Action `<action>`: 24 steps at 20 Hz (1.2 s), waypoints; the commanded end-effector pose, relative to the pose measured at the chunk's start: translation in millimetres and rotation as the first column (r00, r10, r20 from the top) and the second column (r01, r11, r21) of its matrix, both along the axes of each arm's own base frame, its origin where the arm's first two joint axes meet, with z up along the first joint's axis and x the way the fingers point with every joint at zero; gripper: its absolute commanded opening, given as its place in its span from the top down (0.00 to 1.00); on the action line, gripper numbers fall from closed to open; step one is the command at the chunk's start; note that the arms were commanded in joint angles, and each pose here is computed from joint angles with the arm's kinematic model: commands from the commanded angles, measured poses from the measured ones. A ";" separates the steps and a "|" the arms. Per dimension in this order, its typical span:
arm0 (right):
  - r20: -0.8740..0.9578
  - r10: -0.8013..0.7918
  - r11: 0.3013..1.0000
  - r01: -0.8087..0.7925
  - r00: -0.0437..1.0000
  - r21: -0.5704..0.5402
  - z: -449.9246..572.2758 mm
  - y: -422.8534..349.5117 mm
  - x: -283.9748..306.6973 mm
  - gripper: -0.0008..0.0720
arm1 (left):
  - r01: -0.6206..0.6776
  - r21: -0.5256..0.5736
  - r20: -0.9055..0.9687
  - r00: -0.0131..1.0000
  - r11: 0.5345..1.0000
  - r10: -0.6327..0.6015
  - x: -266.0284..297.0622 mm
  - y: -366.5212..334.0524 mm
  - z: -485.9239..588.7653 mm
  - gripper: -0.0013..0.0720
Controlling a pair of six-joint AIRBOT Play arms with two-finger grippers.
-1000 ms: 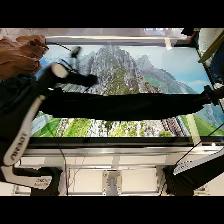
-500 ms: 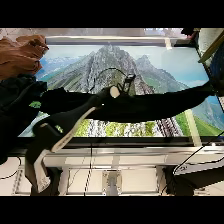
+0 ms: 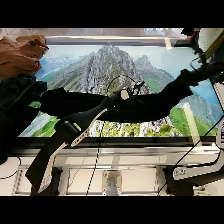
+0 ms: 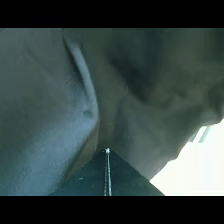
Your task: Fold the clothes and pants, and hang the long-sleeved shirts on hangers.
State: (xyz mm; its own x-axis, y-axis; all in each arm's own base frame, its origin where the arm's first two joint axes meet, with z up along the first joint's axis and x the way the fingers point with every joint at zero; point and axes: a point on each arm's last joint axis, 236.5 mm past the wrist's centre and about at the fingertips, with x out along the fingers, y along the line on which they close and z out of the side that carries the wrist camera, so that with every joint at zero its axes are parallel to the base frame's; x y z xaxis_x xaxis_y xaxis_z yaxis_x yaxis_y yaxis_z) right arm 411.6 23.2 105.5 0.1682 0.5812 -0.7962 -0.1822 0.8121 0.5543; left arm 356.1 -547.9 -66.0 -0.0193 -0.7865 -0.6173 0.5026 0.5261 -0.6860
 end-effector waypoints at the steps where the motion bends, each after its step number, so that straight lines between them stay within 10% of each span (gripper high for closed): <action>1: 0.003 0.092 0.996 -0.092 0.996 -0.004 0.0 44.3 -2.1 0.98 | 0.015 0.011 -0.035 0.999 1.000 -0.015 -5.0 1.9 -7.2 0.95; 19: -0.012 0.347 0.917 -0.342 0.938 -0.203 -66.6 252.0 -29.6 0.97 | -0.234 -0.059 0.199 0.950 0.971 0.241 117.0 283.3 248.0 0.95; 20: 0.023 0.361 0.915 -0.350 0.932 -0.199 -70.9 271.2 -28.0 0.90 | -0.245 -0.066 0.222 0.942 0.967 0.253 117.2 293.1 259.0 0.95; 22: 0.093 0.381 0.914 -0.359 0.920 -0.189 -70.9 301.2 -26.9 0.42 | -0.251 -0.065 0.249 0.933 0.966 0.260 114.9 306.6 270.8 0.95; 24: 0.093 0.398 0.906 -0.375 0.913 -0.197 -71.4 306.4 -32.0 0.40 | -0.250 -0.057 0.245 0.935 0.967 0.256 111.5 313.1 272.7 0.95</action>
